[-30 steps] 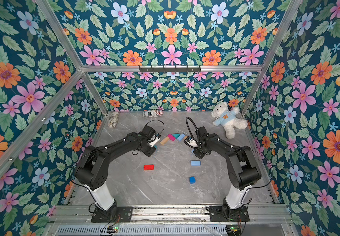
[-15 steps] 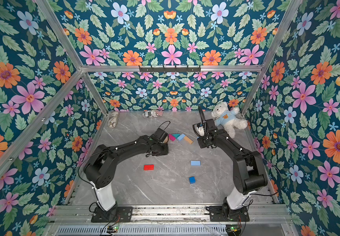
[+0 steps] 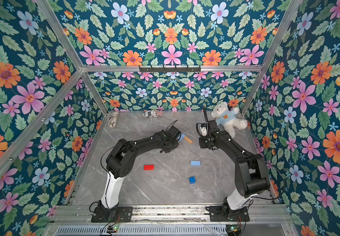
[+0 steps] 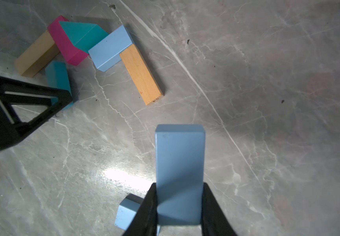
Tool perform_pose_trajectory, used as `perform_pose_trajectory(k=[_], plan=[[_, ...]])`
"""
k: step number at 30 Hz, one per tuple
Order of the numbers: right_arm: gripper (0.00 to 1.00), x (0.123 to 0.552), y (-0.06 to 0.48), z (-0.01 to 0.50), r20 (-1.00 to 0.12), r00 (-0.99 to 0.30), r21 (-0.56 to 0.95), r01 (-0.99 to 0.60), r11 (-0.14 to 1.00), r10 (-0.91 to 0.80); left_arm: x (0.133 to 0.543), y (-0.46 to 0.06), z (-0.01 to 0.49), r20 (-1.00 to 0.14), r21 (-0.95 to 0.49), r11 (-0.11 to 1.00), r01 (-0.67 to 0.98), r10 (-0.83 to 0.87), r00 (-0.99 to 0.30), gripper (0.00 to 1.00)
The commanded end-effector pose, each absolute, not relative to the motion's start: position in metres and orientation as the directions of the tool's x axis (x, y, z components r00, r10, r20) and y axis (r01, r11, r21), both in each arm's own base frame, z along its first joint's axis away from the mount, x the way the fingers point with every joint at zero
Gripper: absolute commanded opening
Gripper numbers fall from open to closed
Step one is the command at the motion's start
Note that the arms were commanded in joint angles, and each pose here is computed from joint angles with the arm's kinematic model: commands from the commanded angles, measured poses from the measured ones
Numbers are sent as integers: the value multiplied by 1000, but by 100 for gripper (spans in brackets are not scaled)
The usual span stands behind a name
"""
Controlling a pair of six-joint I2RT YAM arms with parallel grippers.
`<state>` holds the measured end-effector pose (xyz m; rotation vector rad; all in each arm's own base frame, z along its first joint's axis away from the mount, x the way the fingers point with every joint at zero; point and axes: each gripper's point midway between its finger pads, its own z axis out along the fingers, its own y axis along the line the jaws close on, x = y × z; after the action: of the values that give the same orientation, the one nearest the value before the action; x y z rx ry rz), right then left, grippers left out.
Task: Assemble a heart with building blocks
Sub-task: Assemble the building block at the center of the board.
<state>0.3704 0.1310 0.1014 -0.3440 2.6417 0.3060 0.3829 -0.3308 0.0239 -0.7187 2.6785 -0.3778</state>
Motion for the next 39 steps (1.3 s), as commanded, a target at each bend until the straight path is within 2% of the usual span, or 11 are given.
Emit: perform_pose_trajectory(k=[1,7,18,39], plan=[[0,372,136,103,-470,-864,179,-295,939,-182,357,-299,-1,-218,-171,831,-529,-555,-803,27],[0,372,143,100,-454,-870,210,-314,926,-192,353,-289,3,-223,-125,795,-594,-606,-764,23],[0,373,154,91,-409,-888,266,-335,904,-209,338,-285,7,-207,-45,757,-652,-646,-735,22],[0,370,154,91,-408,-886,266,-348,899,-221,339,-289,0,-209,-39,717,-696,-687,-695,22]])
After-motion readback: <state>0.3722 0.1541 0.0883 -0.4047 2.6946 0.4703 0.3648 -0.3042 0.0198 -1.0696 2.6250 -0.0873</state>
